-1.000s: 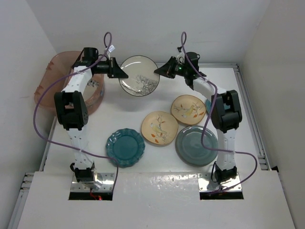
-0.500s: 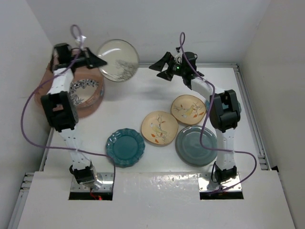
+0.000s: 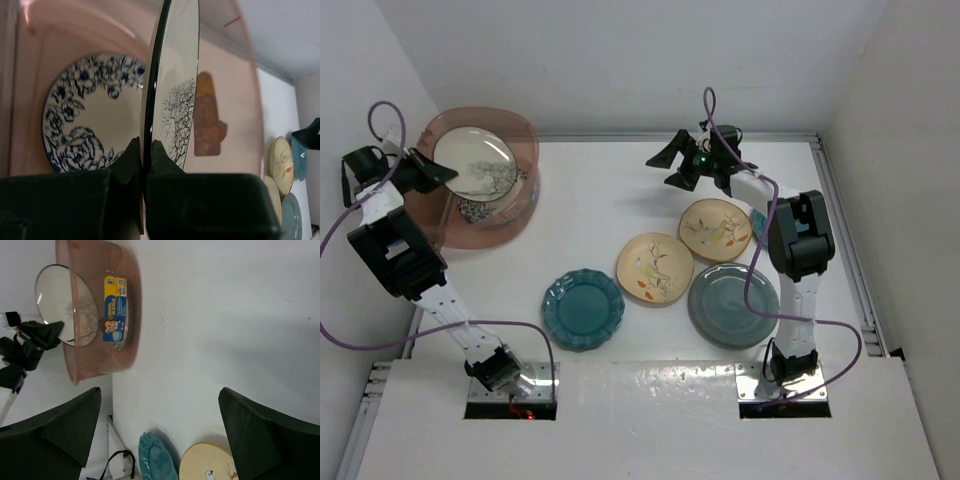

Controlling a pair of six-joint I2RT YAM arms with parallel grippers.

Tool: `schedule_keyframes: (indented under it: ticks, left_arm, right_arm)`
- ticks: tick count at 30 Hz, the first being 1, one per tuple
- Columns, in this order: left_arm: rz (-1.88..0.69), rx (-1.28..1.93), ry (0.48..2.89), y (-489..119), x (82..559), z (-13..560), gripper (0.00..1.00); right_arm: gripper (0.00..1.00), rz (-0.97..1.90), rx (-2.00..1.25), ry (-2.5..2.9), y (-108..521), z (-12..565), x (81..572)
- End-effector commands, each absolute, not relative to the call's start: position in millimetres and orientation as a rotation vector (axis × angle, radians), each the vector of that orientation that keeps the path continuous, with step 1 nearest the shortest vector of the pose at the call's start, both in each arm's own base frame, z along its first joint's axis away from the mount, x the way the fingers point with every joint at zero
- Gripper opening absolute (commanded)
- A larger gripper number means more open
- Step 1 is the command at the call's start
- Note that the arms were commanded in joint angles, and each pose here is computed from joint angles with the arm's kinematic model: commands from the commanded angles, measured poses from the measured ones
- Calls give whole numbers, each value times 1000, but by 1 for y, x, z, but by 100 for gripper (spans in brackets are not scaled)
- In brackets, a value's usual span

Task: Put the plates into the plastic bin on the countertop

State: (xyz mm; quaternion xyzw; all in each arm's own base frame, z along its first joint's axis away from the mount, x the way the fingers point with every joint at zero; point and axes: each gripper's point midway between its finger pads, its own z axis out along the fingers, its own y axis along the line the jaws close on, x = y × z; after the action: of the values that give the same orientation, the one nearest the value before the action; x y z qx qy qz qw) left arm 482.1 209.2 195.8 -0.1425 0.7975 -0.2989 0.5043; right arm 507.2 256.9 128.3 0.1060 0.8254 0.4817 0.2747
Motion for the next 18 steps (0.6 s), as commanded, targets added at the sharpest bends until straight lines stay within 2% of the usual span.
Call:
schedule_keyframes:
  ticks: [1,7,10,11,12,14,15,17,18]
  left_arm:
    - [-655,-248,1936,204,488,197,0]
    - [-666,-286,2020,204,487,152,0]
    - [-659,-265,2128,185,489,120,10]
    - [-667,-273,2136,185,489,113,21]
    - [-665,-283,2155,186,488,106,28]
    - [-668,-308,2178,186,485,97,36]
    - [-648,-311,2196,188,483,93,44]
    - [-595,-341,2234,195,481,82,49]
    - [-567,-355,2245,199,480,79,57]
  right_arm:
    - [98,1269,241,2146,245,164,513]
    - [97,1198,222,2225,228,151,504]
    - [97,1162,247,2272,215,143,494]
    - [97,1150,263,2275,207,139,493]
    - [97,1148,275,2282,204,138,489]
    - [96,1134,285,2296,198,132,484]
    - [96,1130,278,2284,196,137,483]
    - [96,1118,283,2294,191,135,481]
    - [96,1113,288,2285,187,140,482]
